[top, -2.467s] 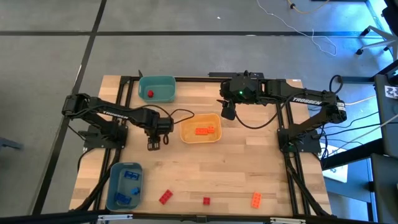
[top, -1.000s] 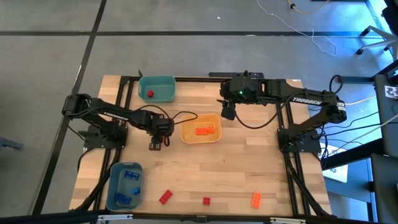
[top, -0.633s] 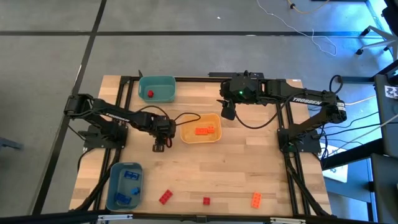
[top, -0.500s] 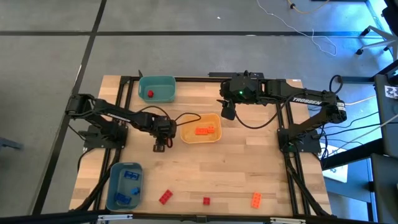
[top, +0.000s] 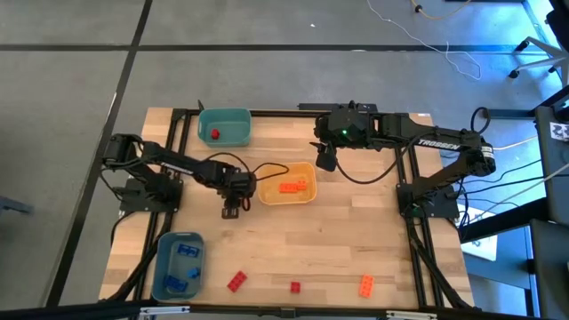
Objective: Sort & place blocks by color
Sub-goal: Put the orange 4 stud game piece into the yellow bin
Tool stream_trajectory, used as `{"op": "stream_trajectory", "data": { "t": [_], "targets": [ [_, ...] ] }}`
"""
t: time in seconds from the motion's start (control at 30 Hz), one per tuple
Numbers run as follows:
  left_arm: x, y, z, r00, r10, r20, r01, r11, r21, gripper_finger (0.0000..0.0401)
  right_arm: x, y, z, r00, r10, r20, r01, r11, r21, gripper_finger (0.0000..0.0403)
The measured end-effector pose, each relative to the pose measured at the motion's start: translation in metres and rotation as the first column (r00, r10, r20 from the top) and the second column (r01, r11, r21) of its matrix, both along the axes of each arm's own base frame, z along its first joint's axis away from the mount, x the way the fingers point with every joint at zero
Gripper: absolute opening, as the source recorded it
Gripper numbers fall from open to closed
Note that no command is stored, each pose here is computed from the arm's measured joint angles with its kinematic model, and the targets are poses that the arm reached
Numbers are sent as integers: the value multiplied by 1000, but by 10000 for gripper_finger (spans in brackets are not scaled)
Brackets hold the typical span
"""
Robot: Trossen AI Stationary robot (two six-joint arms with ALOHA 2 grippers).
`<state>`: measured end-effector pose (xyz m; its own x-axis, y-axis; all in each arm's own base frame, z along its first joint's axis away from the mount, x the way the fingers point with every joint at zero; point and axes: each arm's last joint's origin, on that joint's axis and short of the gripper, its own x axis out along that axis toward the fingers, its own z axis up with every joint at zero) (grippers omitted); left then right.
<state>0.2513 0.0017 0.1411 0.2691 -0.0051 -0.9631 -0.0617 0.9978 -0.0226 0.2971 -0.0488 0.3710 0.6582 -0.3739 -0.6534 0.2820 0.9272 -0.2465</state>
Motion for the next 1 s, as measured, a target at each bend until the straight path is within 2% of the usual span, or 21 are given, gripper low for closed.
{"op": "stream_trajectory", "data": {
  "t": [0.13,0.43,0.57,0.7,0.83,1.0],
  "targets": [
    [6,2,17,999,41,22,-40,999,-28,132,0,0,0,1000,3,-2,-3,1000,-2,209],
    [15,9,59,995,92,-46,-93,995,-25,131,-1,0,-1,1000,7,-21,-7,1000,-3,209],
    [25,11,83,994,104,11,-105,994,40,131,-3,1,-3,999,14,-52,-13,1000,4,209],
    [36,14,108,994,66,91,-72,995,66,131,-6,1,-6,995,22,-95,-21,1000,15,209],
    [44,22,131,986,39,164,-53,995,83,131,-7,4,-8,988,106,-114,-99,993,65,209],
    [48,39,141,967,96,235,-119,990,82,131,-7,7,-8,976,196,-99,-182,974,135,209]
  ]
}}
